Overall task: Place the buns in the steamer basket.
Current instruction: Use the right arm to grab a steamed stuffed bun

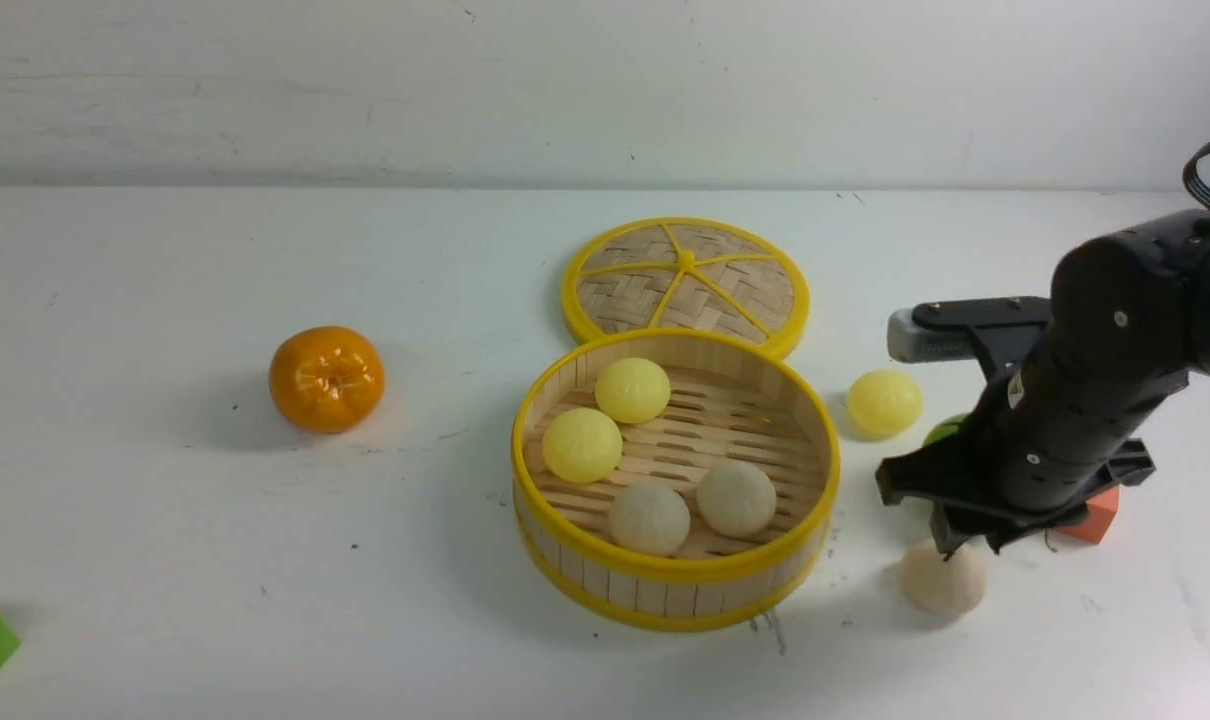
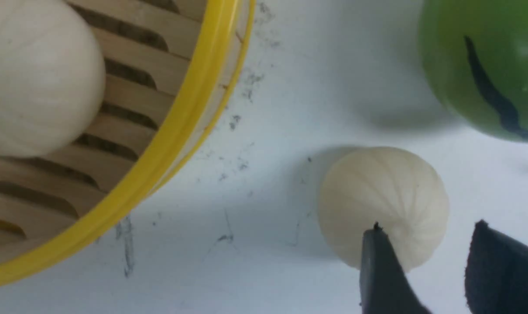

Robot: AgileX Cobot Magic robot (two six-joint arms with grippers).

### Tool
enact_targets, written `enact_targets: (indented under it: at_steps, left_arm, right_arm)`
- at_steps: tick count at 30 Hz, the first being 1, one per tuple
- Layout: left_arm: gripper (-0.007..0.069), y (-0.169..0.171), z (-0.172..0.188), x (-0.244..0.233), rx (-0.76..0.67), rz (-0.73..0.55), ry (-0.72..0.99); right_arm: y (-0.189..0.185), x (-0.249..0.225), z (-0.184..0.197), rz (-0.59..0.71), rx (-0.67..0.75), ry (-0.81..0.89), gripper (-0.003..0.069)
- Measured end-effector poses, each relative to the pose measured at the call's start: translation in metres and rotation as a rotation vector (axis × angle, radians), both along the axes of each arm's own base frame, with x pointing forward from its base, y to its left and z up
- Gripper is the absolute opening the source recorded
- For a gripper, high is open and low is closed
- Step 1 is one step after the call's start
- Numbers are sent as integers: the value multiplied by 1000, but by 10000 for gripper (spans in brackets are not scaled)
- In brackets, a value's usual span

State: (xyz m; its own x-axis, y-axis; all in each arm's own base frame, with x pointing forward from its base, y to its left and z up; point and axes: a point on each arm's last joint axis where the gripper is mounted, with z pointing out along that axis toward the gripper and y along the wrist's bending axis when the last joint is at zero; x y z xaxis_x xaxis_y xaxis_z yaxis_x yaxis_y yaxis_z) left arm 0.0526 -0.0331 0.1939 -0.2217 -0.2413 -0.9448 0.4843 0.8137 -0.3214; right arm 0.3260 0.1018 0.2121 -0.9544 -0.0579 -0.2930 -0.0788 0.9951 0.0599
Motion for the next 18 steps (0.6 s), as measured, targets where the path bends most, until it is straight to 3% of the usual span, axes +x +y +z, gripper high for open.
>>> enact_targets:
  at_steps: [8,18]
  left_arm:
    - [77,0,0,0,0,0,0]
    - [90,0,0,0,0,0,0]
  right_arm:
    - [-8,14,-21,-37,7,-6,279]
    - [-6,13,-6,-55,48,-5,279]
